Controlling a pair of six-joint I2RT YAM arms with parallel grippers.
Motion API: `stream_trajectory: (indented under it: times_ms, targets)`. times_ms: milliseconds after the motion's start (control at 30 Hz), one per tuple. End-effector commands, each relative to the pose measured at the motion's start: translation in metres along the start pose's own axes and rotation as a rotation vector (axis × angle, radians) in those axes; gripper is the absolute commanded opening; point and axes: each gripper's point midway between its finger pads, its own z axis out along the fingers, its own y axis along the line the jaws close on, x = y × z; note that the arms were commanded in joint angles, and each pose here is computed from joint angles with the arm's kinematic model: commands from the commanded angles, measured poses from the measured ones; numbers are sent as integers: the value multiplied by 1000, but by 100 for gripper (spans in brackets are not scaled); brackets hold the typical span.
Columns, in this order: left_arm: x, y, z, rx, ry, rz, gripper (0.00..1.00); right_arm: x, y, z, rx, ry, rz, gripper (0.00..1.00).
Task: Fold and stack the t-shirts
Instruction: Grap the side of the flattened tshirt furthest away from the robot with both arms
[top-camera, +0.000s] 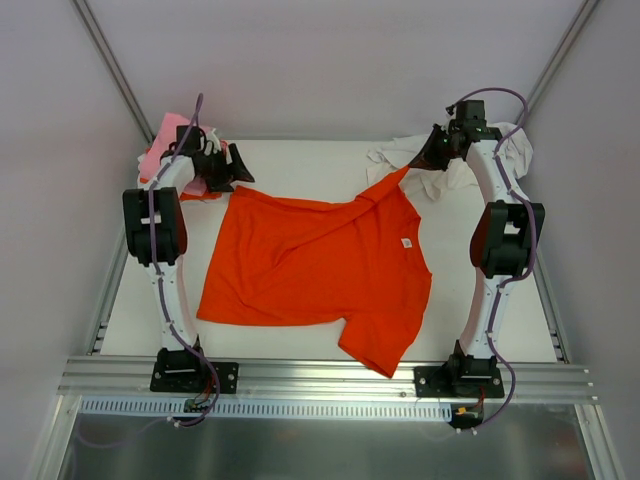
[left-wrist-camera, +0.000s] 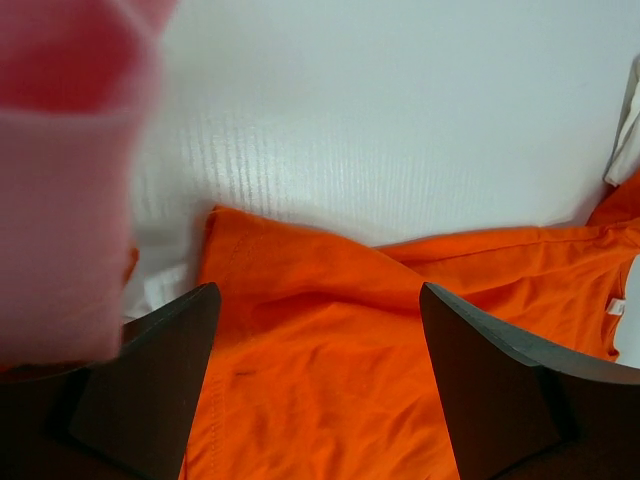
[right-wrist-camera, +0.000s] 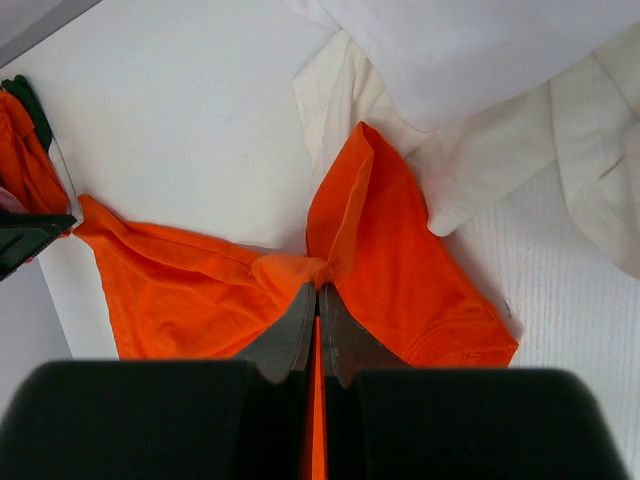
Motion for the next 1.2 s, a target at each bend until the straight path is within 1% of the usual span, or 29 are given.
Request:
stream_trajectory:
  times_ms: [0, 200, 467, 700, 1167]
  targets:
    - [7, -6, 8, -14, 25, 19, 83, -13, 18, -17, -33, -43, -29, 0]
    - [7, -1, 14, -79, 26, 43, 82, -13, 19, -17, -36, -43, -31, 0]
    - [-6, 2, 12, -142, -20, 84, 81, -14, 17, -16, -39, -40, -28, 0]
    - [-24, -4, 6, -142, -72, 125, 81, -14, 17, -13, -42, -37, -20, 0]
    - [-26, 4, 13, -162, -64, 118, 81, -18, 16, -14, -40, -41, -16, 0]
